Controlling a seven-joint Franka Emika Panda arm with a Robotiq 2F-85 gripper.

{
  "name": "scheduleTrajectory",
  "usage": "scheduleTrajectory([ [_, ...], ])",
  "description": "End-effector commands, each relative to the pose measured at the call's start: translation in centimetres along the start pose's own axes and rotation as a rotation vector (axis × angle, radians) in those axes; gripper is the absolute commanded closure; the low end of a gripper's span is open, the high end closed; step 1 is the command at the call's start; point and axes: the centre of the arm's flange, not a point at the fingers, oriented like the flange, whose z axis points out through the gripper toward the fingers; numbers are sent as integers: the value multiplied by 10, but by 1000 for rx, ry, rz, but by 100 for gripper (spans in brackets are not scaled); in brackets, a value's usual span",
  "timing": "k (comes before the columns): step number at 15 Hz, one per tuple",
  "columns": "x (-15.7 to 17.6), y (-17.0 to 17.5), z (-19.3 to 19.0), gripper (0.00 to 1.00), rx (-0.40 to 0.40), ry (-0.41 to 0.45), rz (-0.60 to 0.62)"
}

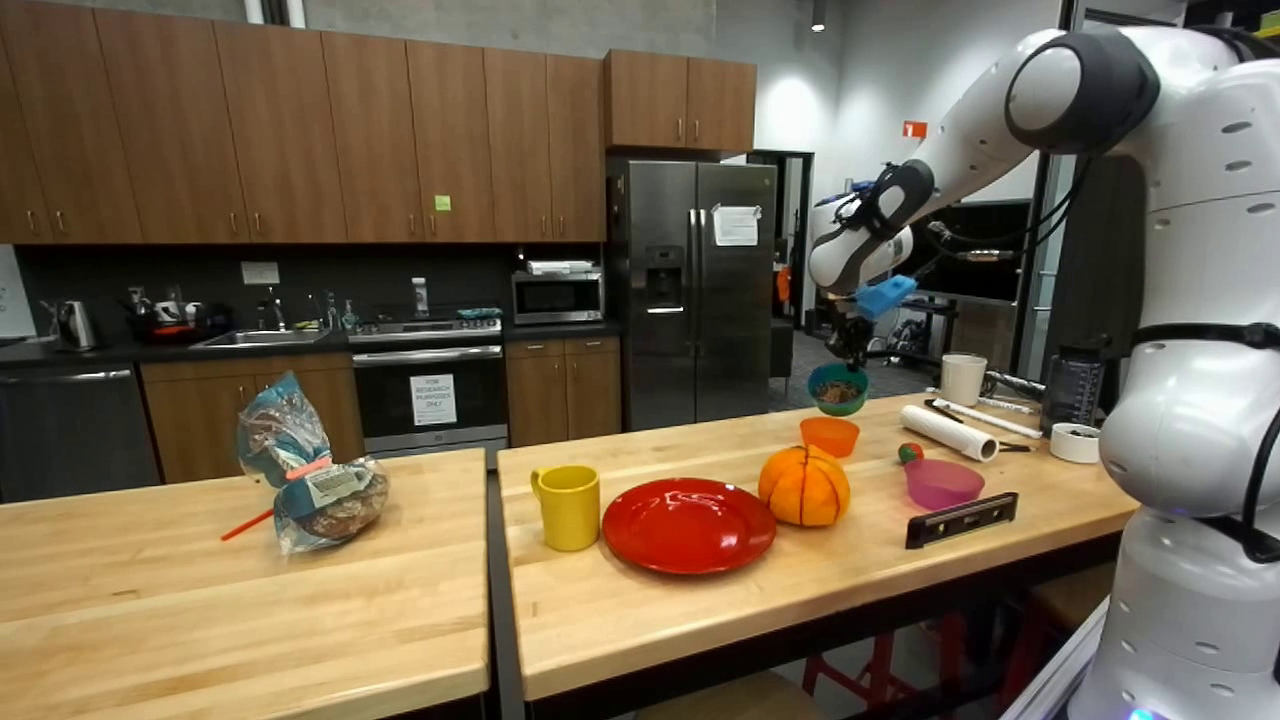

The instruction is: Pour the objects from the green bowl into the orange bowl

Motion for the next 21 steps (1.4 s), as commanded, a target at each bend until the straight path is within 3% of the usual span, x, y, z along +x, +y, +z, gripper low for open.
scheduleTrajectory([
  [1, -1, -8, -5, 99, -93, 15, -12],
  [7, 2, -19, 6, 99, -218, 41, -31],
  [11, -1, -27, 20, 99, -257, 34, -35],
  [21, -7, -50, 27, 99, -424, 150, -25],
])
